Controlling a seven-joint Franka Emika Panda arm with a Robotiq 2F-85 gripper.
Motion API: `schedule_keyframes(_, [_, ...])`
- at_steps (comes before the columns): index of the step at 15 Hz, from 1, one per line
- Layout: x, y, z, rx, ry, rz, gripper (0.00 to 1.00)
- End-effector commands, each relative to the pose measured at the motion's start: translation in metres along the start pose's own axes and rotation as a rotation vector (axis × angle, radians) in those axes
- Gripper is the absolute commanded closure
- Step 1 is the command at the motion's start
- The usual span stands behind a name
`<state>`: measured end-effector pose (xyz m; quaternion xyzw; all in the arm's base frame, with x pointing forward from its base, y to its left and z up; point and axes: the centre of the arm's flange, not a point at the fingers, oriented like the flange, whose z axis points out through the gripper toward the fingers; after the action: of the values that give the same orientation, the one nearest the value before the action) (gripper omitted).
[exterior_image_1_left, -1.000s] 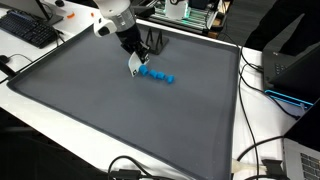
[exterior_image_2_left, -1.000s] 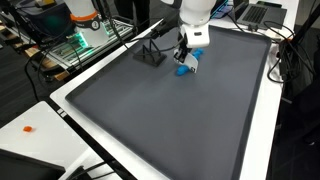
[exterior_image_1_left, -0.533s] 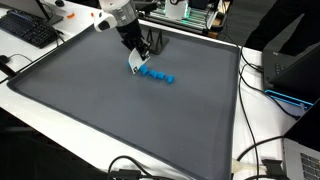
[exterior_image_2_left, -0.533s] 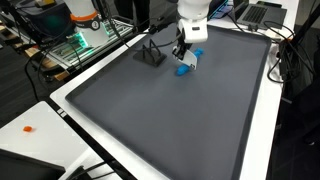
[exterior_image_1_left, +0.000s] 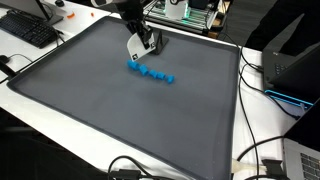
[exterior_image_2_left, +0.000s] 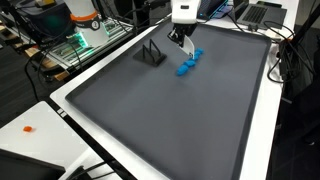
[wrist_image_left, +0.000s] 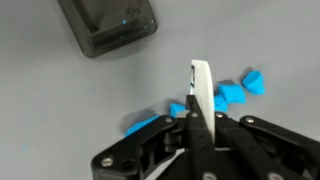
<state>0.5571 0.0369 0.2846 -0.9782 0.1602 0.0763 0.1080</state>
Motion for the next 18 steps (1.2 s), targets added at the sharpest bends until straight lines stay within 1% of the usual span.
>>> schedule_keyframes(1, [-0.039,0.007,-0.006,0.055,0.020,0.191,0.99])
schedule_keyframes(4, [-0.059,0.014,-0.004,0.081,0.054,0.335,0.99])
schedule_keyframes(6, [-0.073,0.019,0.000,0.085,0.068,0.410,0.99])
schedule_keyframes(10, [-0.096,0.034,0.012,0.097,0.075,0.559,0.99])
schedule_keyframes(14, [-0.106,0.047,0.029,0.112,0.074,0.703,0.99])
schedule_keyframes(18, [-0.109,0.058,0.044,0.149,0.051,0.809,0.99])
